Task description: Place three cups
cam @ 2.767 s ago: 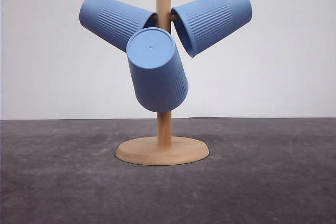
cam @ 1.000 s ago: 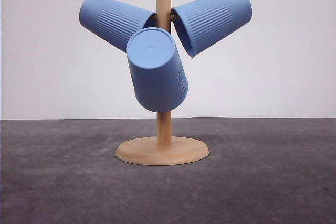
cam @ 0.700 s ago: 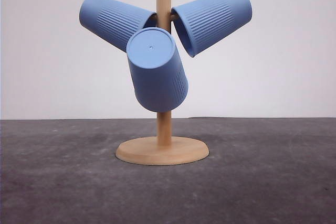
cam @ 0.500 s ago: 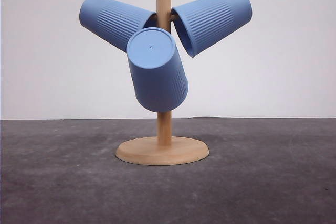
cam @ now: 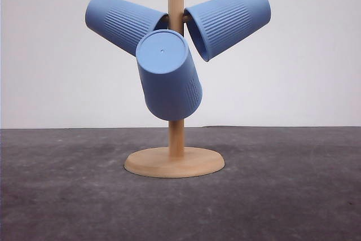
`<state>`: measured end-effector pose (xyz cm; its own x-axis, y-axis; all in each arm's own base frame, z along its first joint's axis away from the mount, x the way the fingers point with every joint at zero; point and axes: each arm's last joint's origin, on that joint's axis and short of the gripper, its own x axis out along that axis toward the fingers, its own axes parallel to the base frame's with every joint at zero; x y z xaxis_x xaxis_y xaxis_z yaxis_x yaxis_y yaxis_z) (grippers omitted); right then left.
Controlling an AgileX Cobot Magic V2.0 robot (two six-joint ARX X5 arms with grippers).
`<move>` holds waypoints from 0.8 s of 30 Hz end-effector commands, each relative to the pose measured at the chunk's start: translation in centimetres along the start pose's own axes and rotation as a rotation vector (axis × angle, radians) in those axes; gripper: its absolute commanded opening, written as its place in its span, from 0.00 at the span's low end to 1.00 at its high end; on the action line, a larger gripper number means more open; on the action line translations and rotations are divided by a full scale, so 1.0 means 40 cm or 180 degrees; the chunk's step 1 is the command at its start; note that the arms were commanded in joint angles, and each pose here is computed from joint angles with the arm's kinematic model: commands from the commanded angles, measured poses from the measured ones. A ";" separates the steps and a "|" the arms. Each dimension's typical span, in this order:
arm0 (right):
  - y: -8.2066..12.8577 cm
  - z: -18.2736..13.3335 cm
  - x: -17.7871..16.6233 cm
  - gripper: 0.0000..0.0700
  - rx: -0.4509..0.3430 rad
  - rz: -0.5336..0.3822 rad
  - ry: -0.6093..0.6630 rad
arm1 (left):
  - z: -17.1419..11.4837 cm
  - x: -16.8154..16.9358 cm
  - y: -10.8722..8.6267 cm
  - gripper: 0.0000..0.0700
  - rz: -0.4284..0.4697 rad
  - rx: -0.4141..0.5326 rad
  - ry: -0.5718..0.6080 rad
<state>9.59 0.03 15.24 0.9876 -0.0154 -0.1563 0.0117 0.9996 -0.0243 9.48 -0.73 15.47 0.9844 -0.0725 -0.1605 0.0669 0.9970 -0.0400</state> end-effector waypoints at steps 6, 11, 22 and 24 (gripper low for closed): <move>0.000 0.000 0.001 0.03 0.0038 -0.0005 -0.0025 | -0.013 0.004 0.001 0.00 0.0012 0.0011 0.0057; 0.000 0.000 0.001 0.03 0.0038 -0.0005 -0.0025 | -0.013 0.004 0.001 0.00 0.0012 0.0011 0.0057; 0.000 0.000 0.001 0.03 0.0038 -0.0005 -0.0025 | -0.013 0.004 0.001 0.00 0.0012 0.0011 0.0057; 0.000 0.000 0.001 0.03 0.0038 -0.0005 -0.0025 | -0.013 0.004 0.001 0.00 0.0012 0.0011 0.0057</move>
<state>9.59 0.03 15.24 0.9876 -0.0154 -0.1563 0.0117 0.9996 -0.0243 9.48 -0.73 15.47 0.9844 -0.0725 -0.1605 0.0669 0.9970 -0.0400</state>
